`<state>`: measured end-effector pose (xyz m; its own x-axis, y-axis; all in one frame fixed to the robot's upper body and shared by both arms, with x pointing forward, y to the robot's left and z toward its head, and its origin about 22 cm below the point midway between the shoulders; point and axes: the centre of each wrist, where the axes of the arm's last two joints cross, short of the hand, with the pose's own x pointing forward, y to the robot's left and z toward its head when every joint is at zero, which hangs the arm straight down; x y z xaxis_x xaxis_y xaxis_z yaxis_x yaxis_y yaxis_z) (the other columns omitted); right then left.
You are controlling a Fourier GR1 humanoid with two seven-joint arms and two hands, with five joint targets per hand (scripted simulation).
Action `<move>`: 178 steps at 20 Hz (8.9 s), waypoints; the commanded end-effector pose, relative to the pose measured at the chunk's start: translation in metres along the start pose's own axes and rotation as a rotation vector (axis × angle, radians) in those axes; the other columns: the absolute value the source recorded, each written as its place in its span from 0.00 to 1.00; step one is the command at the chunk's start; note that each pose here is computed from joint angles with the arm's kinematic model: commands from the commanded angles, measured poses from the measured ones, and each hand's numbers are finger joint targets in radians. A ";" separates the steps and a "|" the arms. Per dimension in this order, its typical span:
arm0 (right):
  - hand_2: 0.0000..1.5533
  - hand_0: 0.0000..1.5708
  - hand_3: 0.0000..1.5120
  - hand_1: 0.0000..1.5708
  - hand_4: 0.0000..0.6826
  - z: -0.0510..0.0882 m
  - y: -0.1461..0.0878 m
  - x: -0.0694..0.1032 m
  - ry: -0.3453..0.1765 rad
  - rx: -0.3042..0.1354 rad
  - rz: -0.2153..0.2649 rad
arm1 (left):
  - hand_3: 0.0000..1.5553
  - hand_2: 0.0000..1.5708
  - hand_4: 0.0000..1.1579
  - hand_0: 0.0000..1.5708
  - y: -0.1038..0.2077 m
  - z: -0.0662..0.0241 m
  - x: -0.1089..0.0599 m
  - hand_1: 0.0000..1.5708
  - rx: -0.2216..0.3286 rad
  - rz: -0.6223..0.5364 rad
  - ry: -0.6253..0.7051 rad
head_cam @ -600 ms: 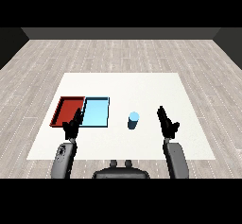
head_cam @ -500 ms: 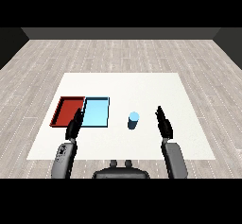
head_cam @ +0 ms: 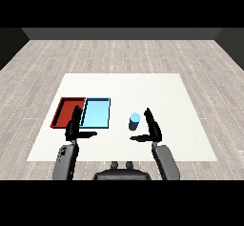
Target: Pick the blue can and put it in the blue box
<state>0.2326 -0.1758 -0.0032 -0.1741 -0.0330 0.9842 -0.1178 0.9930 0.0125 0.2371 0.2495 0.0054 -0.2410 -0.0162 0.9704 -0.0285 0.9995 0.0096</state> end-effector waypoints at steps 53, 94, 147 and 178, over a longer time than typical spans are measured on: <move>0.00 0.00 0.00 0.00 0.00 -0.044 0.010 -0.077 0.139 -0.096 -0.135 | 0.00 0.00 0.00 0.00 -0.002 0.0056 0.000 0.00 0.039 -0.047 -0.124; 0.95 0.93 0.90 0.93 0.69 -0.057 0.056 -0.080 0.073 -0.149 0.033 | 0.00 0.00 0.00 0.00 -0.002 0.0189 -0.010 0.00 -0.008 -0.025 -0.132; 0.94 0.90 0.90 0.90 0.81 -0.110 0.053 0.027 -0.140 0.070 -0.026 | 0.00 0.00 0.00 0.00 -0.165 -0.0311 -0.015 0.00 -0.257 0.124 0.008; 0.94 0.90 0.91 0.90 0.79 -0.091 0.097 0.033 -0.182 0.142 -0.078 | 0.00 0.00 0.00 0.00 -0.185 -0.0494 -0.027 0.00 -0.262 0.104 0.060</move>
<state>0.3143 -0.0843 0.0437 -0.3234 -0.1296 0.9374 -0.2689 0.9623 0.0402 0.3024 0.0682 -0.0170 -0.1703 0.0830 0.9819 0.2573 0.9656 -0.0370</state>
